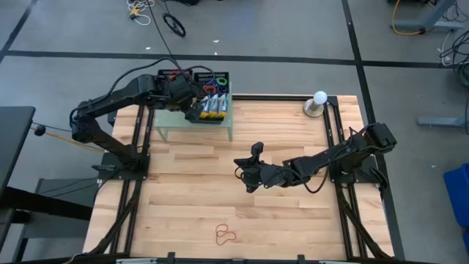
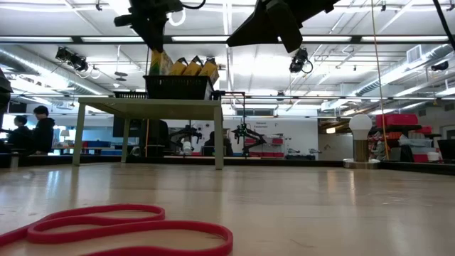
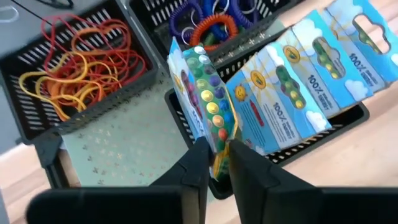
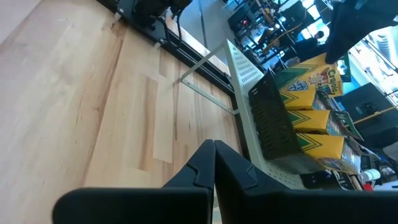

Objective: Pick & Place Office Desk Supplies
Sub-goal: Put the crayon box into the bottom black bin on the shelf, then put the red rubber band into the top left black bin on the shelf

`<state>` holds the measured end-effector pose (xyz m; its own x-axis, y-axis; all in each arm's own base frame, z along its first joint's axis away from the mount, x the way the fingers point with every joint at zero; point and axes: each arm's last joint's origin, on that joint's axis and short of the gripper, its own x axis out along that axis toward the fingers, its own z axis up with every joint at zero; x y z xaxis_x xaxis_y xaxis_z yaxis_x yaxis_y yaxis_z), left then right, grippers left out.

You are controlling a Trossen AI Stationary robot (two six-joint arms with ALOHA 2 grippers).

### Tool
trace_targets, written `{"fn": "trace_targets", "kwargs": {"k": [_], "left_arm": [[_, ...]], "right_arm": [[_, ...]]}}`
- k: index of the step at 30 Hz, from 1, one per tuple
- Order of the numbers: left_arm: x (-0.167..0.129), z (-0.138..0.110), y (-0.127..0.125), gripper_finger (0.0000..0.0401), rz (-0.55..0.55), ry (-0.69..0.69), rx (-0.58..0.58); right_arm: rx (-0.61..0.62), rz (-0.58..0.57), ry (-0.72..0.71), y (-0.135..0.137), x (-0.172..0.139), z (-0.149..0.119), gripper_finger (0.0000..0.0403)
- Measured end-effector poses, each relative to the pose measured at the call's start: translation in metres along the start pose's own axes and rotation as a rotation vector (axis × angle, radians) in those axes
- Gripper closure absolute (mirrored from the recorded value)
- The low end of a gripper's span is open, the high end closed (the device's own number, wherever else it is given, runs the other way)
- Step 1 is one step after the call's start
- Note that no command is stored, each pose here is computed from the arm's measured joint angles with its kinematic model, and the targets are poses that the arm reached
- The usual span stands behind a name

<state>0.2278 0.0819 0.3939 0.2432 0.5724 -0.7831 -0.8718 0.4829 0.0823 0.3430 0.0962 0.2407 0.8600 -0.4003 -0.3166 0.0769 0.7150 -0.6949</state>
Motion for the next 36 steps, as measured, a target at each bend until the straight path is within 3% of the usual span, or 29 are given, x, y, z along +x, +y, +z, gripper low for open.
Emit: {"fn": "trace_targets", "kwargs": {"k": [13,31,36], "left_arm": [[-0.003,-0.004,-0.013,0.0340,0.021,-0.059,0.157],[-0.003,-0.010,-0.032,0.0194,-0.039,-0.044,0.295],[-0.009,-0.015,-0.036,0.0181,-0.055,-0.063,0.373]], "right_arm": [[-0.001,0.014,-0.008,0.000,0.000,0.000,0.0396],[-0.001,0.018,-0.009,0.000,0.000,0.000,0.0396],[0.029,0.041,-0.013,0.001,0.000,0.000,0.0396]]}}
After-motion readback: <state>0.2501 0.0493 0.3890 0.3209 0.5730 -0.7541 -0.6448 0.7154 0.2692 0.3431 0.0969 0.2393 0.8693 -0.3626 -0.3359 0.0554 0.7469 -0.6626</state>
